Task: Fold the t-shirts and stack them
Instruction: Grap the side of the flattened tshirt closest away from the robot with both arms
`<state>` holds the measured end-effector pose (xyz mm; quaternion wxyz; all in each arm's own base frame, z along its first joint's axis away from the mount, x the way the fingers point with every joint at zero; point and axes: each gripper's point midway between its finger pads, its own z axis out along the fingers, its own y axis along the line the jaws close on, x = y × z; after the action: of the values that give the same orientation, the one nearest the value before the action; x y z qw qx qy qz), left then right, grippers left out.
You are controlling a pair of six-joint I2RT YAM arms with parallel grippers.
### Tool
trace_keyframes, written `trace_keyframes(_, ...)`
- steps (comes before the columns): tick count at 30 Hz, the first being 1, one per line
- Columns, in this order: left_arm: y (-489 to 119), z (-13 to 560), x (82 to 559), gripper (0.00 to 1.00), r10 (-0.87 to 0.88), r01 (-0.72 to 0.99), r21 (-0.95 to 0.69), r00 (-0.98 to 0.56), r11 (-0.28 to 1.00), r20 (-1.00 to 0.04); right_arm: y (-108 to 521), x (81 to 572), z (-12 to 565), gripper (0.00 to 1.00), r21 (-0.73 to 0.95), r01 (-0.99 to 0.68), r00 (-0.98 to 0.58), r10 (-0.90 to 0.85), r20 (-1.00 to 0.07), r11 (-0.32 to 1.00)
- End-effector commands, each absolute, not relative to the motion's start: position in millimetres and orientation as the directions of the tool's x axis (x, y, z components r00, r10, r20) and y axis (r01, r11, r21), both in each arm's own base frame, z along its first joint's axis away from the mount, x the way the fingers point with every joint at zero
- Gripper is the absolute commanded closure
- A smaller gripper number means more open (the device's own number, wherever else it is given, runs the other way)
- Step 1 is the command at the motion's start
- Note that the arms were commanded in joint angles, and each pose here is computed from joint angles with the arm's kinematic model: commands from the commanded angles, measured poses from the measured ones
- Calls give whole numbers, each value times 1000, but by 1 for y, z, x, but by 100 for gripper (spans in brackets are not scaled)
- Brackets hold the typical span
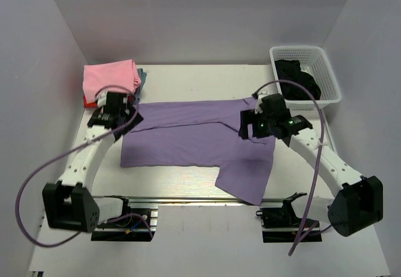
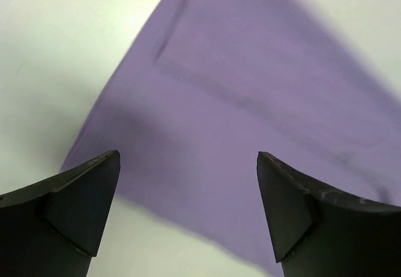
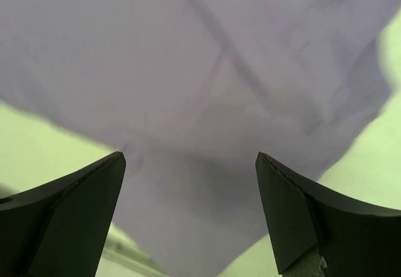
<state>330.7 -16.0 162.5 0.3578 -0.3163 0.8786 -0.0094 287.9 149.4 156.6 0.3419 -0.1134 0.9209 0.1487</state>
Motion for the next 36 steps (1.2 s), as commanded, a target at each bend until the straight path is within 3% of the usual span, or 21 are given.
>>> trace_keyframes(1, -6, 103, 251, 0, -646, -678, -124, -605, 724, -465, 156, 227, 112, 10, 229, -357, -857, -221, -465, 906)
trace_keyframes(7, 4, 45, 195, 0, -719, -764, -32, -592, 644, -364, 192, 160, 83, 10, 318, -483, -864, -385, -323, 816)
trace_keyframes(14, 23, 42, 212, 0, -757, -815, -115, -463, 568, -462, 185, 124, 60, 10, 287, -494, -865, -430, -259, 821)
trace_keyframes(20, 25, 24, 233, 11, -765, -807, -152, -455, 570, -456, 173, 102, 41, 10, 231, -497, -866, -462, -189, 836)
trace_keyframes(23, 26, 16, 238, 21, -760, -803, -140, -471, 580, -448, 177, 93, 39, 11, 226, -534, -845, -503, -183, 815)
trace_keyframes(26, 26, 11, 240, 40, -770, -803, -149, -474, 577, -427, 179, 87, 36, 12, 206, -580, -814, -549, -188, 788)
trace_keyframes(27, 26, 9, 242, 54, -770, -803, -149, -474, 577, -427, 178, 86, 35, 12, 197, -581, -813, -553, -183, 790)
trace_keyframes(29, 23, 7, 241, 71, -768, -794, -156, -487, 588, -415, 171, 86, 25, 12, 142, -587, -808, -567, -162, 797)
trace_keyframes(30, 23, 3, 237, 74, -769, -796, -148, -491, 588, -409, 169, 83, 21, 15, 128, -588, -808, -571, -148, 799)
trace_keyframes(31, 23, 6, 240, 85, -768, -793, -162, -484, 588, -419, 169, 81, 17, 18, 122, -594, -804, -580, -131, 795)
trace_keyframes(33, 23, 5, 238, 97, -774, -796, -167, -479, 582, -413, 163, 83, 8, 21, 69, -593, -803, -583, -121, 803)
trace_keyframes(36, 23, 9, 242, 100, -751, -768, -178, -501, 615, -430, 163, 90, 6, 27, 22, -587, -803, -579, -145, 809)
